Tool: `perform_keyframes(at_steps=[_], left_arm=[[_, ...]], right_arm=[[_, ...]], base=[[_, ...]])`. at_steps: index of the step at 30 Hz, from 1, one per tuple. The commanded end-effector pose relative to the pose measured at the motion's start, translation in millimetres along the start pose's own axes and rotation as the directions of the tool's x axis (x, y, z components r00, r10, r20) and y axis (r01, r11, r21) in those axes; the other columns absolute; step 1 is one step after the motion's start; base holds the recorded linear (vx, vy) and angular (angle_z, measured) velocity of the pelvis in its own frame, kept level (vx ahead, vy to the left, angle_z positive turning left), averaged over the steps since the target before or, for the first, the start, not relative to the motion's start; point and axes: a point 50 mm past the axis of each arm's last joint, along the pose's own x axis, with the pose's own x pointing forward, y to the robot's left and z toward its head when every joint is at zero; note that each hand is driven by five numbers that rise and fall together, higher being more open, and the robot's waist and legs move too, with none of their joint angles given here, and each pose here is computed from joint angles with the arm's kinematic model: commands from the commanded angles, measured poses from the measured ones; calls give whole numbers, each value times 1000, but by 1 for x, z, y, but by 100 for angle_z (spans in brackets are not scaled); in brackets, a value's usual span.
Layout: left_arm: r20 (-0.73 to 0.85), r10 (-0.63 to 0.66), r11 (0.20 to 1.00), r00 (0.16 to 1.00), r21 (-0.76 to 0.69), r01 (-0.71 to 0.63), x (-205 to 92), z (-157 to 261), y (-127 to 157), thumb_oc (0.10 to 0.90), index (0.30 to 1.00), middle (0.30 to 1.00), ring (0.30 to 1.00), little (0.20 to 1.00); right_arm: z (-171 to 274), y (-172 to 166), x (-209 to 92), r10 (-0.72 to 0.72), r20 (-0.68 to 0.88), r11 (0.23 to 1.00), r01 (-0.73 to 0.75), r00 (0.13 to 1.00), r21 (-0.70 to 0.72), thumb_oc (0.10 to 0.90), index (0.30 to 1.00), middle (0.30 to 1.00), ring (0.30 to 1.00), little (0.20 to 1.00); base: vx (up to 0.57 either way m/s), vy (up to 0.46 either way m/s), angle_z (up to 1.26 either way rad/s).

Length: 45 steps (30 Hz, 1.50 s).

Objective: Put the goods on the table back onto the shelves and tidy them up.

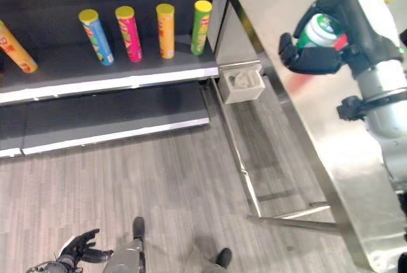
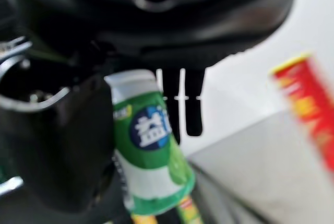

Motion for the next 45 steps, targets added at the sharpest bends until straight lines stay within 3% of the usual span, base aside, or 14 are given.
perform_keyframes(at_steps=[1,17,28,34,38,45], left_arm=[[-26,19,997,999,79,-17,-7,-14,12,800,900,900,900,900],[-32,-67,993,997,99,70,-4,-14,-11,800,900,900,900,900],[-18,-39,999,999,33,39,-4,-10,-5,800,900,900,900,900],[-55,-40,994,998,101,45,-7,-18,3,800,900,900,900,900],[-70,-50,994,996,94,56,-9,-25,-6,800,900,900,900,900],[-48,-1,997,999,76,4,-9,-21,5,800,900,900,900,900]], right_arm=[[30,-53,17,-230,141,972,235,963,-20,400,300,300,300,300],[54,-80,26,-265,242,963,268,933,22,400,300,300,300,300],[68,-93,43,-272,265,961,274,925,31,400,300,300,300,300],[67,-103,52,-317,244,946,322,916,20,400,300,300,300,300],[63,-97,61,-305,207,951,309,930,15,400,300,300,300,300],[63,-83,69,-315,203,949,309,927,61,400,300,300,300,300]], base=[[109,286,33],[174,17,54],[134,-72,32],[278,105,7],[396,271,-55],[129,196,-30]])
